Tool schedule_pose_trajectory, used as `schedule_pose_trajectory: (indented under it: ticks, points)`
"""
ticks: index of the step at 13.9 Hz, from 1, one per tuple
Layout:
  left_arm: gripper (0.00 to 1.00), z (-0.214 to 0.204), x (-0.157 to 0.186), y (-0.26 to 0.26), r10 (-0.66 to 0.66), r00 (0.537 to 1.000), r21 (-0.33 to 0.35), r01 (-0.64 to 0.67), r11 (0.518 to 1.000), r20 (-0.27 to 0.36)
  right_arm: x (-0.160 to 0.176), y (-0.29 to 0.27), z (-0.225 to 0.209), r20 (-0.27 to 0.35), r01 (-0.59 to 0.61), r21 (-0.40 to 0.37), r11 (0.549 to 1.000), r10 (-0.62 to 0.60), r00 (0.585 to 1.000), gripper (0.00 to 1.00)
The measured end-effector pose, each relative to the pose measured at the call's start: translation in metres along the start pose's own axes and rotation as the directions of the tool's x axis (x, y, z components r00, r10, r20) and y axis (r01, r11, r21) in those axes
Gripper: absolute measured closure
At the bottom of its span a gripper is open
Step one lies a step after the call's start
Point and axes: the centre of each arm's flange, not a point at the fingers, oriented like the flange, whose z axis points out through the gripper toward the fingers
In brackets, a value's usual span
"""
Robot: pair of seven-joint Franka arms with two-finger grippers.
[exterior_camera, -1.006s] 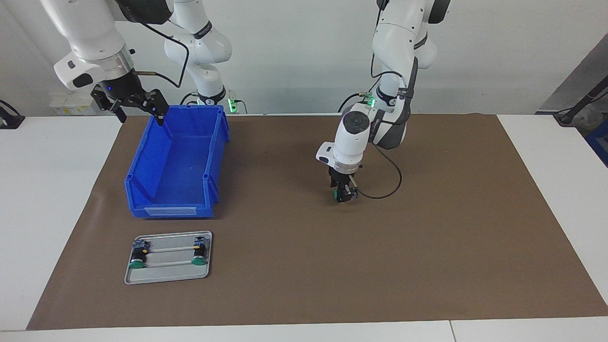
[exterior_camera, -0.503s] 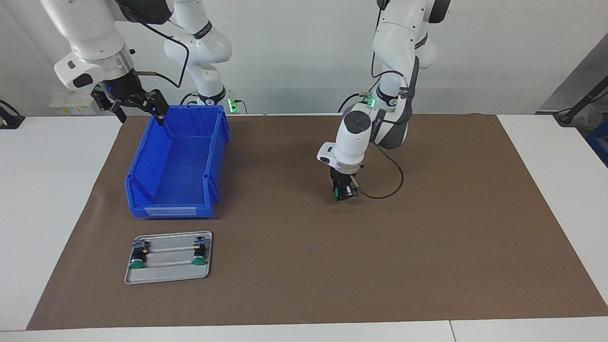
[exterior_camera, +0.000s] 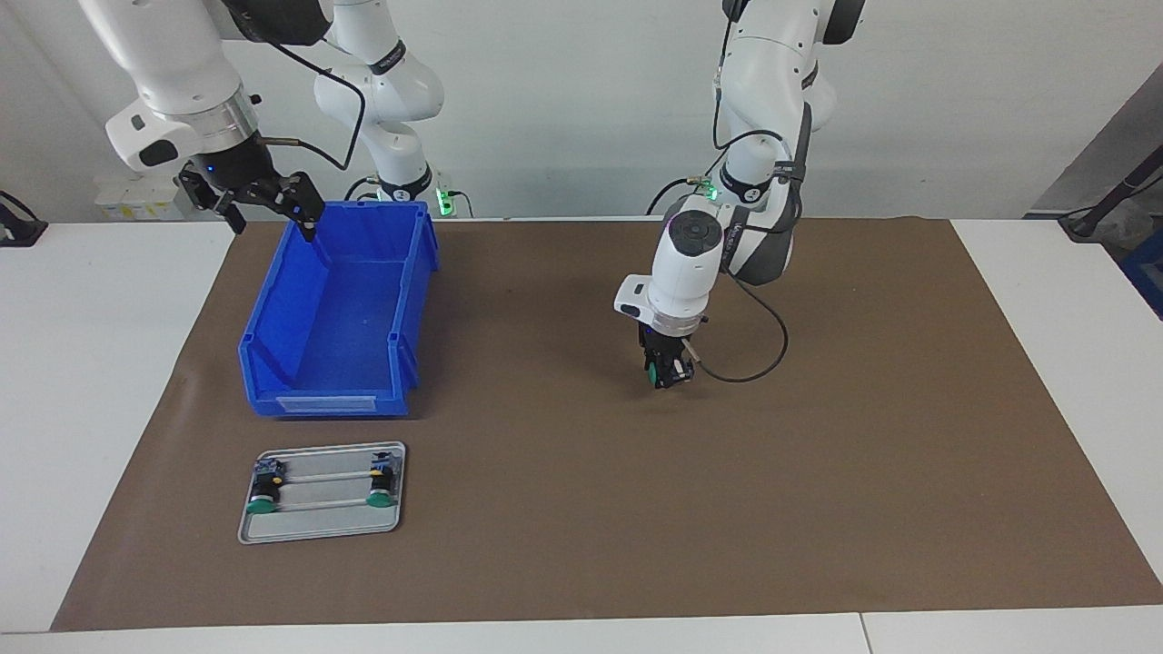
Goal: Place and press button with both arms
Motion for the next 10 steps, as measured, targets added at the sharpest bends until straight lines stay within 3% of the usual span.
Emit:
schedule_pose_trajectory:
  ticks: [5, 10]
  points:
    - [0.6, -0.044, -0.036, -0.062, -0.106, 0.994, -0.022, 0.106, 0.994, 0.016, 0.0, -0.001, 0.0, 0.0, 0.001, 0.006, 1.0, -0.001, 1.0, 0.0]
    - [0.6, -0.077, -0.099, -0.115, -0.18, 0.983, -0.173, 0.17, 0.97, -0.045, 0.0, -0.002, 0.0, 0.0, 0.003, 0.007, 1.0, -0.003, 1.0, 0.0]
